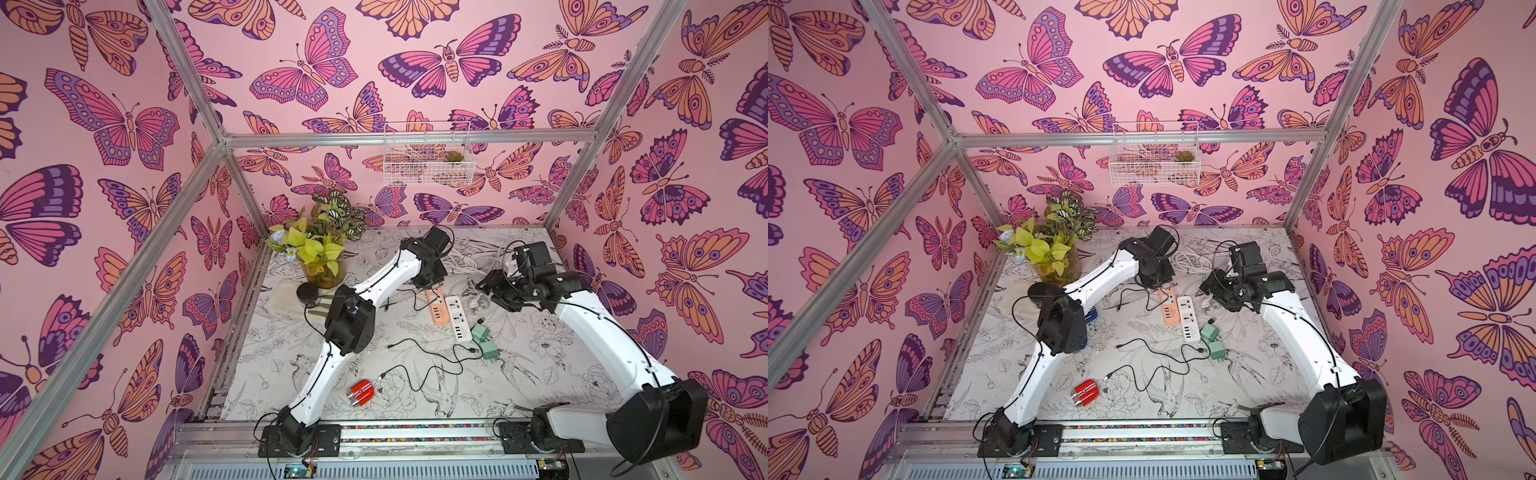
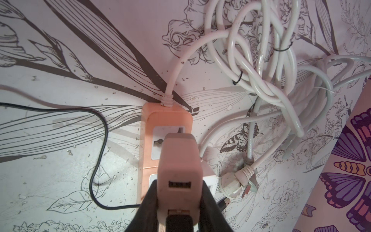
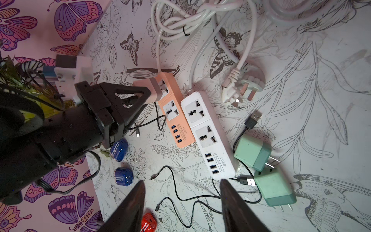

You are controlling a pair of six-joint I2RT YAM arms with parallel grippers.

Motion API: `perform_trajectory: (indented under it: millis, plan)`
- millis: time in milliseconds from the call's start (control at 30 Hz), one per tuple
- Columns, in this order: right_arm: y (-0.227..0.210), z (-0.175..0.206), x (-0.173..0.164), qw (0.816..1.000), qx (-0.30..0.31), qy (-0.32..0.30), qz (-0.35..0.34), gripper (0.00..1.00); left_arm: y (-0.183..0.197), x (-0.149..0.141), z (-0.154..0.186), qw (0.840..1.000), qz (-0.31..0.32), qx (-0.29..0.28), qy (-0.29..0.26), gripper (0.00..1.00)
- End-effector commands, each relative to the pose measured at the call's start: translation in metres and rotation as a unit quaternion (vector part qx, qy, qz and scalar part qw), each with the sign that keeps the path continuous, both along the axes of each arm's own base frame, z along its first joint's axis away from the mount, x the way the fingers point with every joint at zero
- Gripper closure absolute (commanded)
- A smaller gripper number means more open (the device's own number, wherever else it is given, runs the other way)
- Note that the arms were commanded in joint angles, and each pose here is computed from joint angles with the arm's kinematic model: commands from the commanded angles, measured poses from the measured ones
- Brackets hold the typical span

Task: Charge the electric shaver
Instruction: Insert the plug into the socket.

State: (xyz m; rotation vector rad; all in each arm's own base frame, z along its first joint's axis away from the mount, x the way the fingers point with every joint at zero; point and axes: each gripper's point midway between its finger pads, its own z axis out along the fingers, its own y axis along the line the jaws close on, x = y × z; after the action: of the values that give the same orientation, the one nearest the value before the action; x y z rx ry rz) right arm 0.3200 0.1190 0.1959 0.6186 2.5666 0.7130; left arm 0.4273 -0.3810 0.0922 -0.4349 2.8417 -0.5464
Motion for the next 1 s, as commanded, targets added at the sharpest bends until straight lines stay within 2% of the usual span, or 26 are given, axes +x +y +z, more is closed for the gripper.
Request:
perform_trajectory:
  millis: [0,267,433,533,733,967]
  plan:
    - [-0.003,-0.002,-0.006,1.000,-0.001,0.008,0.000,0.39,0.005,-0.003,-0.023,0.999,-0.016,0.022,0.020,1.00]
    - [-0.003,-0.009,-0.009,1.000,-0.001,0.018,-0.002,0.39,-0.007,-0.005,-0.020,0.998,-0.052,0.013,0.012,1.00]
    - [-0.004,-0.012,-0.010,1.000,-0.003,0.023,-0.004,0.40,-0.001,-0.007,-0.026,0.997,-0.067,0.035,0.013,1.00]
    - [-0.005,-0.016,-0.011,0.999,-0.008,0.034,-0.003,0.40,0.009,-0.011,-0.034,0.994,-0.079,0.067,0.022,1.00]
    - [-0.005,-0.017,-0.011,0.999,-0.006,0.036,-0.005,0.40,0.047,-0.021,-0.041,0.980,-0.099,0.169,0.039,1.00]
    - [-0.004,-0.019,-0.011,0.999,-0.004,0.039,-0.005,0.40,0.064,-0.029,-0.022,0.971,-0.122,0.201,0.037,1.00]
